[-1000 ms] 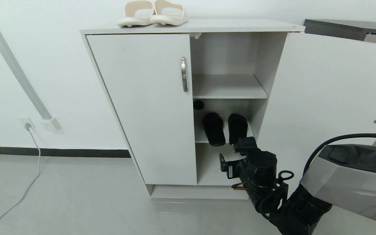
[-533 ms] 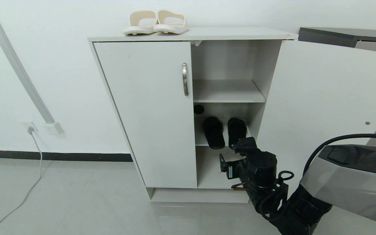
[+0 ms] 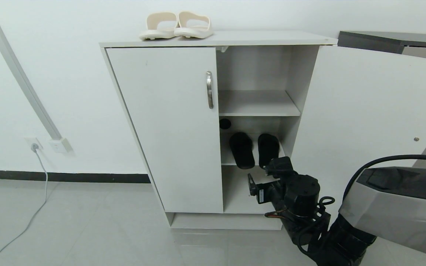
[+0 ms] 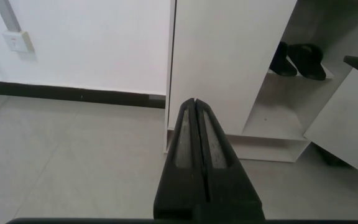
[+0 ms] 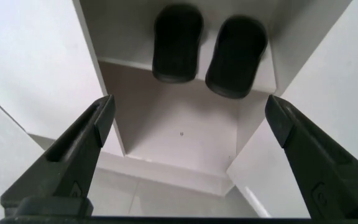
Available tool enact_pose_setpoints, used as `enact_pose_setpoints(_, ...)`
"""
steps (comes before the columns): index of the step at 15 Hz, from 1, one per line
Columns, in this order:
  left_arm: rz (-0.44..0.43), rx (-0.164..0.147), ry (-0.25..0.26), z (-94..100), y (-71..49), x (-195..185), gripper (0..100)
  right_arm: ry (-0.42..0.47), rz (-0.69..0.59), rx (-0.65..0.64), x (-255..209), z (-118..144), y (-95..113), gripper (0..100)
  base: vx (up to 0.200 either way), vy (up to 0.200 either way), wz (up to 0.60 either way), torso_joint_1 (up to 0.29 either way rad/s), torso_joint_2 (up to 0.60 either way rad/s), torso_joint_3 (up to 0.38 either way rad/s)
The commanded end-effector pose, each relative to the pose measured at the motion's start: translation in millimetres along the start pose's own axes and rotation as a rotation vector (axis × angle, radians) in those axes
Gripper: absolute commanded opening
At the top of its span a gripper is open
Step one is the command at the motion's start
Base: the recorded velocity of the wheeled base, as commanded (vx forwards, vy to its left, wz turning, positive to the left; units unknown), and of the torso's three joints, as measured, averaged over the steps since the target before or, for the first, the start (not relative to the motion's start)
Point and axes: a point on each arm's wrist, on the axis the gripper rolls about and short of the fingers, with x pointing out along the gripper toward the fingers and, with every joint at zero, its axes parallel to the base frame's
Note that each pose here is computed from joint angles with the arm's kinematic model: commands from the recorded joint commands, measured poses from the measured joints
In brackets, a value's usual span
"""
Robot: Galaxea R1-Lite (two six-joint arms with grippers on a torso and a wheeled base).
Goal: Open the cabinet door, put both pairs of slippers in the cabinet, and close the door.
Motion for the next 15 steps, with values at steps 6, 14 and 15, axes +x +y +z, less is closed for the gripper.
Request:
enact_pose_setpoints(6,0.000,0.000,0.002,0.0,0.0,0.1,0,0.012,0.015,-0.062,-2.5,-12.4,-1.8,100,0.000,0.167,0.00,0.002,0.00,0.000)
enact_pose_setpoints(14,0.002,0.000,0.002,0.0,0.0,0.1,0,0.012,0.015,-0.062,-2.1,-12.8,-2.2,100,0.000,0.200,0.00,0.005,0.00,0.005)
enact_pose_setpoints(15,0.000,0.000,0.003,0.0,0.0,0.2,0,0.012,0.015,-0.060,-2.1,-12.8,-2.2,100,0.000,0.200,0.00,-0.002,0.00,-0.002)
